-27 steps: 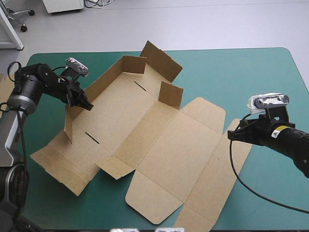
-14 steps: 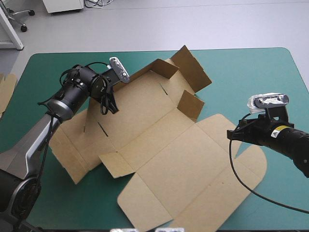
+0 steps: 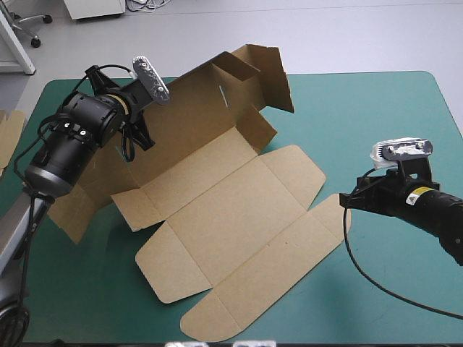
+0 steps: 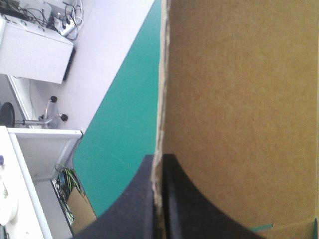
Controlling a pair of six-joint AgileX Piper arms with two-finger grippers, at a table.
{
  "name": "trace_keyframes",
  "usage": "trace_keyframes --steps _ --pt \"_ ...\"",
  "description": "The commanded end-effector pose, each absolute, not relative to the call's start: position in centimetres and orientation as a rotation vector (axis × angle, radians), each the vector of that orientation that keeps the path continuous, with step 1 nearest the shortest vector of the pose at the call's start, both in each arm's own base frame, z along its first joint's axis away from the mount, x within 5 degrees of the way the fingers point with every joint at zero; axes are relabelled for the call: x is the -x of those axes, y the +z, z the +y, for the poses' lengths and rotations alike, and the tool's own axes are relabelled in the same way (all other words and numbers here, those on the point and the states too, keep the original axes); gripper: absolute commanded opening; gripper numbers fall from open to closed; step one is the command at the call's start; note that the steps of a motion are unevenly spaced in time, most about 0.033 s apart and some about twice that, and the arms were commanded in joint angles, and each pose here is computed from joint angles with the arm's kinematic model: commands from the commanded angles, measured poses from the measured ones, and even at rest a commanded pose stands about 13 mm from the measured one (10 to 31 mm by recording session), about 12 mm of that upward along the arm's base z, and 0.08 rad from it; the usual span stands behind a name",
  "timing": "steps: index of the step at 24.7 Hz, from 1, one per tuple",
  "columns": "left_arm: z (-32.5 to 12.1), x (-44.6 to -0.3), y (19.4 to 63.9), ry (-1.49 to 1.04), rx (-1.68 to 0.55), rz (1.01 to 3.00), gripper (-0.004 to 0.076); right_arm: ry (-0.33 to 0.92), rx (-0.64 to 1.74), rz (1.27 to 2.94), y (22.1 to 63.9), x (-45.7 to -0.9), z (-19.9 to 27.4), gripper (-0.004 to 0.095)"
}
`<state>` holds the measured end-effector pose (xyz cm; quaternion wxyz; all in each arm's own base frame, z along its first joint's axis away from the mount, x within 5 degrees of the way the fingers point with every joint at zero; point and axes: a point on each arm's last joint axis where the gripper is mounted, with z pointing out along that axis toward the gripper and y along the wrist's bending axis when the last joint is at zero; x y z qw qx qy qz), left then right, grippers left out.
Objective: Fold the box
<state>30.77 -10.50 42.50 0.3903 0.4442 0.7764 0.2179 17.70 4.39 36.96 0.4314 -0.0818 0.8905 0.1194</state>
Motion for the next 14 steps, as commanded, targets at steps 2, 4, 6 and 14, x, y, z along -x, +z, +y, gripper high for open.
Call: trace_keyframes --steps 2,4,6,14 --pt "-12.5 -27.8 46.4 0.493 -1.115 1.761 -0.0014 0.302 0.184 2.123 38.5 -17.8 4.3 -0.0032" --pt "-14.8 -26.5 45.9 0.447 -1.204 1.728 -0.0014 0.305 0.184 2.129 38.4 -17.8 4.3 -0.0032" --pt "-16.3 -25.7 45.2 0.442 -1.277 1.704 -0.0014 0.311 0.183 2.133 38.4 -17.8 4.3 -0.0032" --pt "-15.5 -23.3 40.3 0.636 -1.404 1.714 -0.0014 0.322 0.180 2.134 38.4 -17.8 4.4 -0.0032"
